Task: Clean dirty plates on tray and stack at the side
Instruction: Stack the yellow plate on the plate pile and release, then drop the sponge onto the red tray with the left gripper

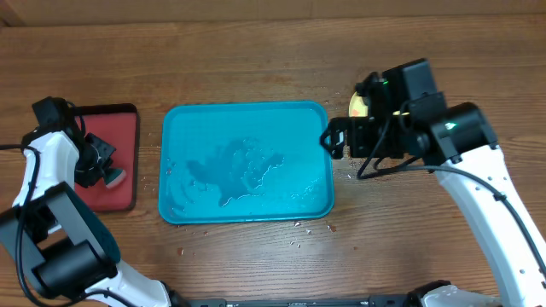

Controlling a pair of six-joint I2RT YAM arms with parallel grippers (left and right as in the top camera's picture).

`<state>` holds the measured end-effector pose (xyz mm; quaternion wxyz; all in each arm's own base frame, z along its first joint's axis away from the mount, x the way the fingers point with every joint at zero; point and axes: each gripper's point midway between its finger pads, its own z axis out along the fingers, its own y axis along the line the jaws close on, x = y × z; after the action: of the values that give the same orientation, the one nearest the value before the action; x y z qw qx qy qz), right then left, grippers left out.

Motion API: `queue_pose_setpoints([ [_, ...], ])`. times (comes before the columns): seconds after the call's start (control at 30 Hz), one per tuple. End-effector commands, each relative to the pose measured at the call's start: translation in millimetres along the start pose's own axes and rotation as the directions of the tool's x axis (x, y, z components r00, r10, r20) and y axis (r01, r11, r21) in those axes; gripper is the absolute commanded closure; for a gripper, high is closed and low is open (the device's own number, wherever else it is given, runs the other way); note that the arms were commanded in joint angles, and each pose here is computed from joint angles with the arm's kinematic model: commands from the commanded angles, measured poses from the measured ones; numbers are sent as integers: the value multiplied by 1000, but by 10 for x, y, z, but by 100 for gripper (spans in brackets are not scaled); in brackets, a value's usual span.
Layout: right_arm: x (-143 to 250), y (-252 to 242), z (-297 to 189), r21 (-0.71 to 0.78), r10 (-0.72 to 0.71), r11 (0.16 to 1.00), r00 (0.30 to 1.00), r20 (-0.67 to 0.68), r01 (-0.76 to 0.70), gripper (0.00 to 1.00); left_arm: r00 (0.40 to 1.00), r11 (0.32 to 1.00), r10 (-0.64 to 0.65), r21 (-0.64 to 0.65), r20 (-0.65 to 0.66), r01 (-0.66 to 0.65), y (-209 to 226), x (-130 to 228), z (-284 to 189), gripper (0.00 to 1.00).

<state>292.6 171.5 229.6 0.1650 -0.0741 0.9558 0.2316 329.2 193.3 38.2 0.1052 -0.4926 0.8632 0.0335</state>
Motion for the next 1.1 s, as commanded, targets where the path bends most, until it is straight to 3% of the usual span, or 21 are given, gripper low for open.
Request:
queue_pose_setpoints([
  [0.0, 54, 199, 24, -8, -36, 999, 999, 3, 36, 0, 1000, 1000, 14, -4, 8, -14, -15, -36, 98, 64],
  [0.07, 77, 239, 47, 9, -40, 999, 999, 3, 40, 0, 1000, 1000, 12, 5, 22, -12, -38, -85, 74, 43],
  [0.1, 85, 259, 57, 17, -41, 999, 999, 5, 41, 0, 1000, 1000, 11, 9, 29, -11, -55, -116, 49, 39],
  [0.3, 164, 374, 27, 7, -71, 997, 998, 2, 71, 0, 1000, 1000, 5, 20, 15, -5, -113, -269, -409, 38],
  [0.4, 167, 416, -97, -6, -82, 997, 996, 36, 82, 0, 999, 996, 19, 87, -44, -15, -217, -199, -786, 39],
  [0.47, 197, 434, -313, -6, -94, 995, 992, 89, 95, 0, 990, 975, 125, 194, -65, -110, -341, -91, -1197, 39],
  [0.57, 292, 377, -579, 26, -103, 995, 985, 142, 100, 0, 977, 933, 212, 302, -18, -197, -432, 17, -1551, 38],
  [0.8, 694, 229, -1116, 62, -117, 992, 966, 232, 105, 0, 951, 875, 267, 375, 157, -307, -165, 513, -2413, 38],
  [0.93, 923, 2, -1245, 100, -85, 993, 943, 323, 55, 0, 914, 817, 300, 421, 274, -395, 72, 1055, -2646, 25],
  [1.07, 991, -133, -1269, 110, -59, 994, 913, 404, 15, 0, 886, 798, 281, 423, 368, -429, 257, 1362, -2671, 22],
])
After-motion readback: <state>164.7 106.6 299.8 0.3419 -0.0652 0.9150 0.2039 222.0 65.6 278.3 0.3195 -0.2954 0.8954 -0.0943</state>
